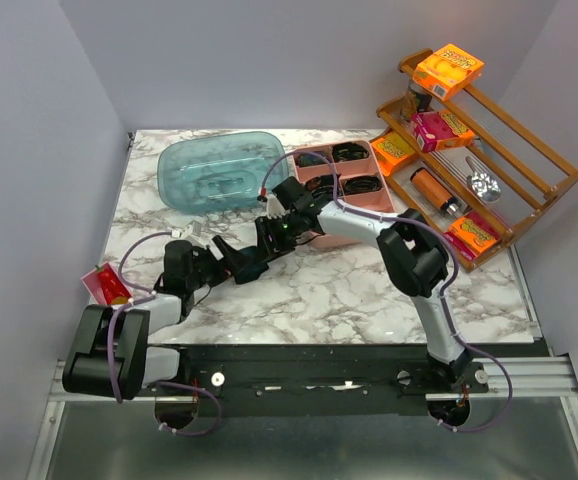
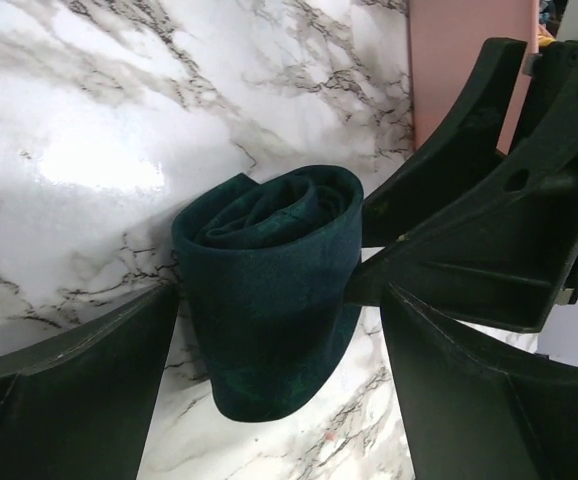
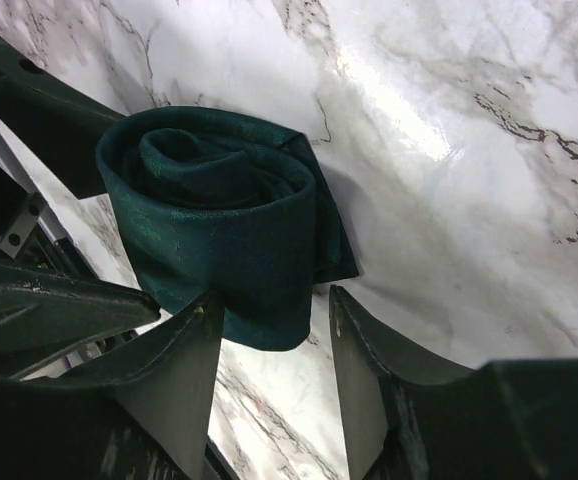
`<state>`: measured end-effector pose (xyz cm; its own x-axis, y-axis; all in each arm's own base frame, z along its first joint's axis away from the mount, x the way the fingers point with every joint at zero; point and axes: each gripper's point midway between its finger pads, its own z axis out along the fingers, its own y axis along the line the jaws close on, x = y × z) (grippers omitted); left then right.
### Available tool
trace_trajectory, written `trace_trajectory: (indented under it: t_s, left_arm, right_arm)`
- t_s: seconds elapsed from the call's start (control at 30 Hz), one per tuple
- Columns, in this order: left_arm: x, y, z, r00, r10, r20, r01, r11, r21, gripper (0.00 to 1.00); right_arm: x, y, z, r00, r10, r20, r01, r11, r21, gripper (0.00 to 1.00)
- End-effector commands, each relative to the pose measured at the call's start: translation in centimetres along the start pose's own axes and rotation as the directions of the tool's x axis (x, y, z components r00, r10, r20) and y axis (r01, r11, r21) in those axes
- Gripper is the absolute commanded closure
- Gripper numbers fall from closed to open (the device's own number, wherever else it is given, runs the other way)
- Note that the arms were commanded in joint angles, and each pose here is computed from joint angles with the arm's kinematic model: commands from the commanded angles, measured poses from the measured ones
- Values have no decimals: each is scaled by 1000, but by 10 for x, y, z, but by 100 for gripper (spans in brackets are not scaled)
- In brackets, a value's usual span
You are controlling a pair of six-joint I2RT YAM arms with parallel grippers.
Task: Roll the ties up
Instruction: Pick up the tie at the center of the board.
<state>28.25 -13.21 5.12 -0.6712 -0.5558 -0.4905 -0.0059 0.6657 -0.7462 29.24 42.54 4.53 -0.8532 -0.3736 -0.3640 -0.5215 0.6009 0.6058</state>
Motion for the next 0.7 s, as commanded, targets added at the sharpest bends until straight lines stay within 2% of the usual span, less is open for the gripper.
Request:
trace_trajectory:
  t_s: [0.0, 0.27, 0.53, 0.67]
  left_arm:
    - [6, -4, 3, 1000, -4, -11, 5, 998, 66, 9]
    - [6, -12, 14, 1000, 5, -22, -2, 989, 150, 15]
    - [5, -19, 13, 1000, 13, 13, -15, 977, 213, 30]
    - [4, -19, 16, 1000, 10, 5, -11, 976, 215, 36]
  right_arm:
    - [1, -4, 10, 1000, -3, -16, 3, 1000, -2, 47]
    - [-1, 2, 15, 999, -34, -33, 31, 996, -78, 49]
    - [3, 10, 11, 994, -102, -37, 95, 985, -143, 49]
    - [4, 5, 8, 995, -87, -40, 81, 987, -142, 49]
